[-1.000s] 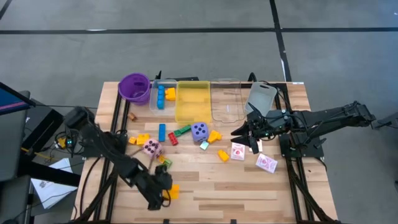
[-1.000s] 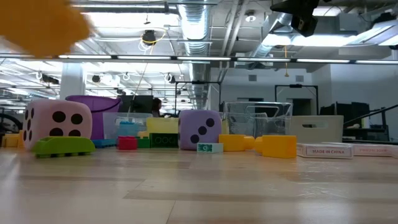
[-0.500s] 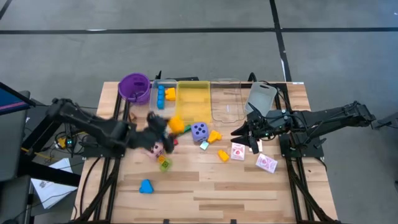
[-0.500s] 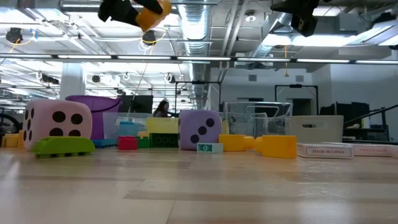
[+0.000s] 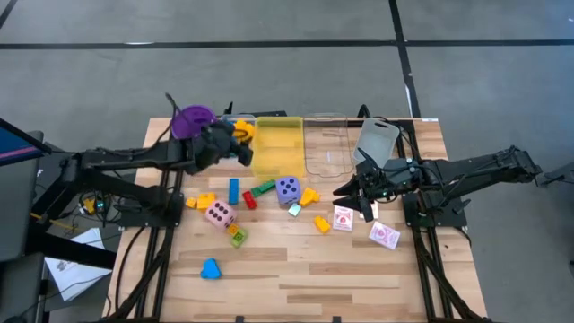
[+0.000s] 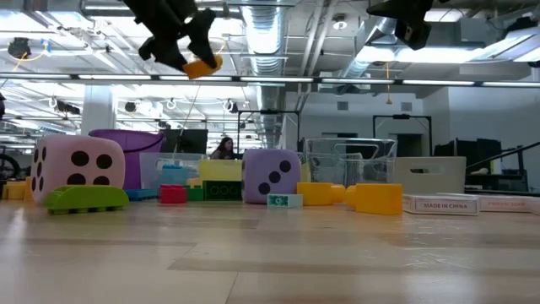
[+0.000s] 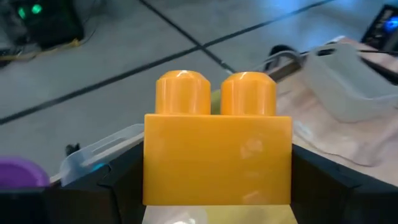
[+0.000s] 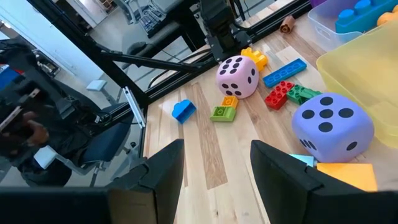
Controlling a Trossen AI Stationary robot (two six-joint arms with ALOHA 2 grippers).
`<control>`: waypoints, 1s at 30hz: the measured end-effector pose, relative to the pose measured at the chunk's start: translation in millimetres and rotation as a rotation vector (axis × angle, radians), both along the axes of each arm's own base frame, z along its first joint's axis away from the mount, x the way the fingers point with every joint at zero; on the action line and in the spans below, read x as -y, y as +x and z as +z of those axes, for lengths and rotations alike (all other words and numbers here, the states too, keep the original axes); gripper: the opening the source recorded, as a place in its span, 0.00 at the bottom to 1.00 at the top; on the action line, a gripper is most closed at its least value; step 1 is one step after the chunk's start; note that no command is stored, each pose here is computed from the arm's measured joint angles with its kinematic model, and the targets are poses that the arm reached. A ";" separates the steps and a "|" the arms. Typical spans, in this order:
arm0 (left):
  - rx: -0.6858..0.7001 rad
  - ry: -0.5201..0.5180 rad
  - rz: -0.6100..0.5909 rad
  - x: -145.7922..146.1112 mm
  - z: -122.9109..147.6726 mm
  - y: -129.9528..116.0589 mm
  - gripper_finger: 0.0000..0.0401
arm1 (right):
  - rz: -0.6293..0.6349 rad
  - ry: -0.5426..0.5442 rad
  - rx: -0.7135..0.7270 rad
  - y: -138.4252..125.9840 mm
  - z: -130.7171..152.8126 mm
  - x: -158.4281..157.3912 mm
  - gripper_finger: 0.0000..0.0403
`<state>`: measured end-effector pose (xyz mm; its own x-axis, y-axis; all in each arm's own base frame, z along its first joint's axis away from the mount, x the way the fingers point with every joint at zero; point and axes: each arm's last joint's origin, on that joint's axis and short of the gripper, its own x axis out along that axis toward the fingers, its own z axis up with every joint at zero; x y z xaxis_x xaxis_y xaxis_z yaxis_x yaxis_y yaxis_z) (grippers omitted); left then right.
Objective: Pick & Place Toys
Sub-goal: Put the yellow stud game piece into the left transparent bin, then put the right yellow stud game piece into the left transparent bin
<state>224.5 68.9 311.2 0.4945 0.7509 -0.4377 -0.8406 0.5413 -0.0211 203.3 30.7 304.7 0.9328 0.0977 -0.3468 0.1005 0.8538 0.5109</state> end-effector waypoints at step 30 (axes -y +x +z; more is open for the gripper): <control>0.013 -0.060 0.089 -34.8 -1.8 -13.0 0.82 | -0.004 -0.001 0.000 0.0 -0.1 0.3 0.45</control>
<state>211.6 103.7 309.5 0.4327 0.7647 -0.4775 -0.8849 0.4615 -0.0627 203.3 30.4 304.7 0.9334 0.0932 -0.3465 0.1041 0.8538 0.5101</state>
